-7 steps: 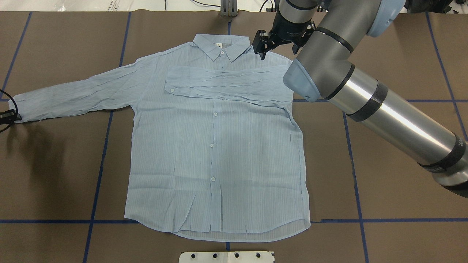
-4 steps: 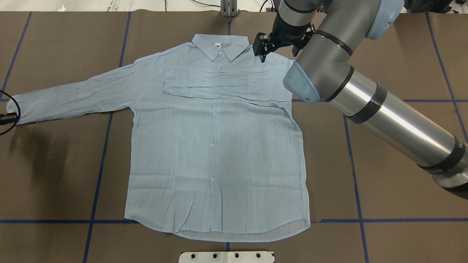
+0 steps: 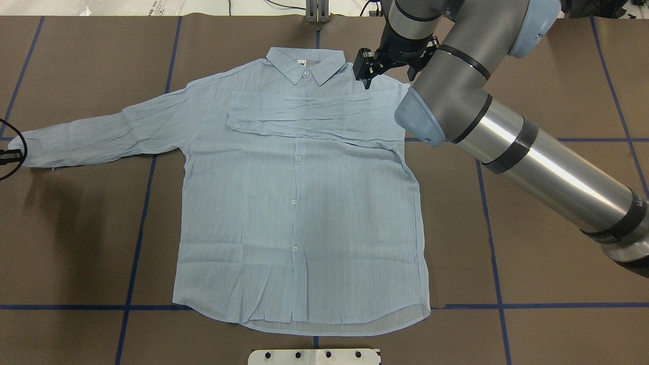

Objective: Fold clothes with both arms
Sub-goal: 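Grasp the sleeve cuff with the left gripper and lift it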

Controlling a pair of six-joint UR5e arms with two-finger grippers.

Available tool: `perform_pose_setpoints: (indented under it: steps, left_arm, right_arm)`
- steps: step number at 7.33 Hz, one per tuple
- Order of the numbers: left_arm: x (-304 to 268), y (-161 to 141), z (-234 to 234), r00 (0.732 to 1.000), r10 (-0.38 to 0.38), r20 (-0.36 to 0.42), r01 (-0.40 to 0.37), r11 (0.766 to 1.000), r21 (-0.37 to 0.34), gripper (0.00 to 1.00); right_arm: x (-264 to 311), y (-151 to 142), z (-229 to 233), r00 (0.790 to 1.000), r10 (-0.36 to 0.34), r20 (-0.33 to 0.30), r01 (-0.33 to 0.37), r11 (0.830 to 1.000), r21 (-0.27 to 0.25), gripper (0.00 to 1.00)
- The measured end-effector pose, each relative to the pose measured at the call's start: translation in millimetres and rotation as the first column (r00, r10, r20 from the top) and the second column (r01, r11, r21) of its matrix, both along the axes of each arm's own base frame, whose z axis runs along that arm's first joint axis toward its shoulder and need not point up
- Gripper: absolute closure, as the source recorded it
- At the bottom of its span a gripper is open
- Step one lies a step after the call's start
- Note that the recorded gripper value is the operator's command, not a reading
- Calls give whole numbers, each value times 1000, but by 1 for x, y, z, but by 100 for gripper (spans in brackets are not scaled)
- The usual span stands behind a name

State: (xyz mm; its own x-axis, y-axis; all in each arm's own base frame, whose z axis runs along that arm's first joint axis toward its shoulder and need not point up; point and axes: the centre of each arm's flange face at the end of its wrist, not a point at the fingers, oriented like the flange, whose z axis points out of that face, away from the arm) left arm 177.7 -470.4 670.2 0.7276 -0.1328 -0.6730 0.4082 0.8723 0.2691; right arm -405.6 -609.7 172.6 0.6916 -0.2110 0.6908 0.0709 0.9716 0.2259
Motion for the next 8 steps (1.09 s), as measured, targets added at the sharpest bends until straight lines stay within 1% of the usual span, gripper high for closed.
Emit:
perform_pose_setpoints:
  steps: [2,5,7,8]
  left_arm:
    - [-7,-10,-25,1000,-6,10,6,1000,12,100]
    - [-4,-28,-108,1000,1,15,-1,999,40,100]
    - [10,-51,-168,999,-21,-31,23,998,63,100]
    - [27,-75,-210,997,-44,-58,47,998,49,100]
  right_arm:
    - [0,1,5,1000,-1,1,1,1000,0,0]
    - [2,1,14,1000,-3,2,3,1000,3,0]
    - [9,-1,26,1000,3,1,-3,1000,3,0]
    - [18,-4,37,1000,11,-4,-11,1000,-5,0]
